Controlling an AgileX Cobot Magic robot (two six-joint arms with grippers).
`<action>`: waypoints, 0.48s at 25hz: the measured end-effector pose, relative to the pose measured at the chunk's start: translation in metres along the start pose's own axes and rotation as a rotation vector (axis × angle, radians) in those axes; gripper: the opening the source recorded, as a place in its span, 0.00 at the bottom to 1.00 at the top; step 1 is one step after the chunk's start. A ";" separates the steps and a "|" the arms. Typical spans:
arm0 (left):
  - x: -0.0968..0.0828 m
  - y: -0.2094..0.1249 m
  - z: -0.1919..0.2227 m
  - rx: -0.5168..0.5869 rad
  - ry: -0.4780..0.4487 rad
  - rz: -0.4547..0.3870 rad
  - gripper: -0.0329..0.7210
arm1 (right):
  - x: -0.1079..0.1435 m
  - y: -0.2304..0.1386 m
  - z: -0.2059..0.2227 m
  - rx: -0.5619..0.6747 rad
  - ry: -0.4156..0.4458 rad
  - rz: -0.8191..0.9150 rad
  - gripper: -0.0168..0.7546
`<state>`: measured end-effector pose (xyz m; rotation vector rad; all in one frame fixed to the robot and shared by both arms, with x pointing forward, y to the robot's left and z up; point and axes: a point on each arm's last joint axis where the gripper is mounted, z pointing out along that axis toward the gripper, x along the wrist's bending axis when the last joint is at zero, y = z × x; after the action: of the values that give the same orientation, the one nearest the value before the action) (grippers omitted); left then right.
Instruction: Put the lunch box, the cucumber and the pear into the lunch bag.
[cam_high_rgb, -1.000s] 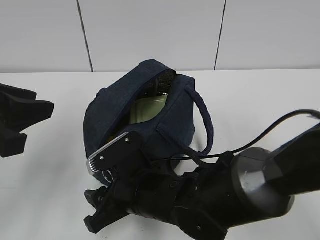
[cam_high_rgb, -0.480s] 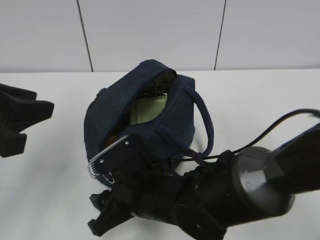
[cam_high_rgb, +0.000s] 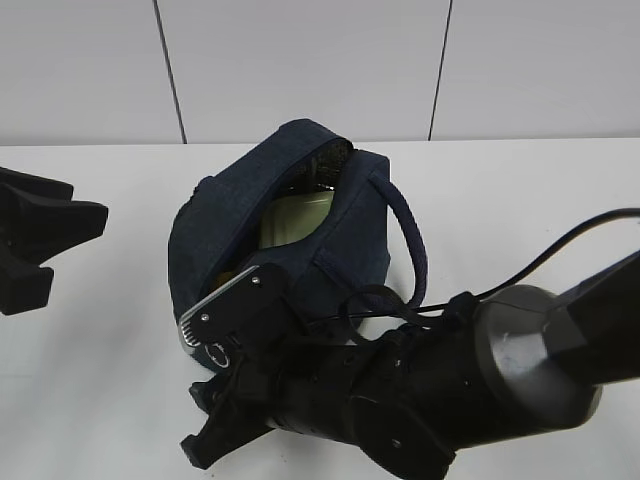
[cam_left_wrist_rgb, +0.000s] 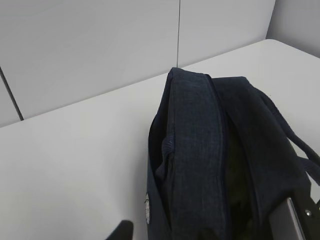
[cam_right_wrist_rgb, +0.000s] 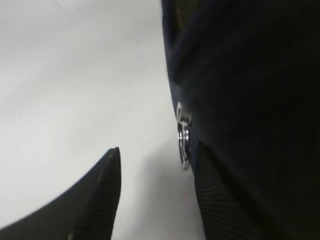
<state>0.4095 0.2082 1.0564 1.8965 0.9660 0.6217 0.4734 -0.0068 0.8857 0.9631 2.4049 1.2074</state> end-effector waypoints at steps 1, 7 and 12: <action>0.000 0.000 0.000 0.000 0.000 0.000 0.36 | 0.000 0.000 0.000 0.000 0.000 0.000 0.52; 0.000 0.000 0.000 0.000 0.000 0.000 0.36 | 0.000 0.003 -0.002 -0.006 0.000 0.002 0.49; 0.000 0.000 0.000 0.000 0.000 0.000 0.36 | 0.000 0.004 -0.004 -0.006 0.000 -0.010 0.48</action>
<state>0.4095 0.2082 1.0564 1.8965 0.9660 0.6217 0.4731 -0.0072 0.8918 0.9478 2.4023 1.2103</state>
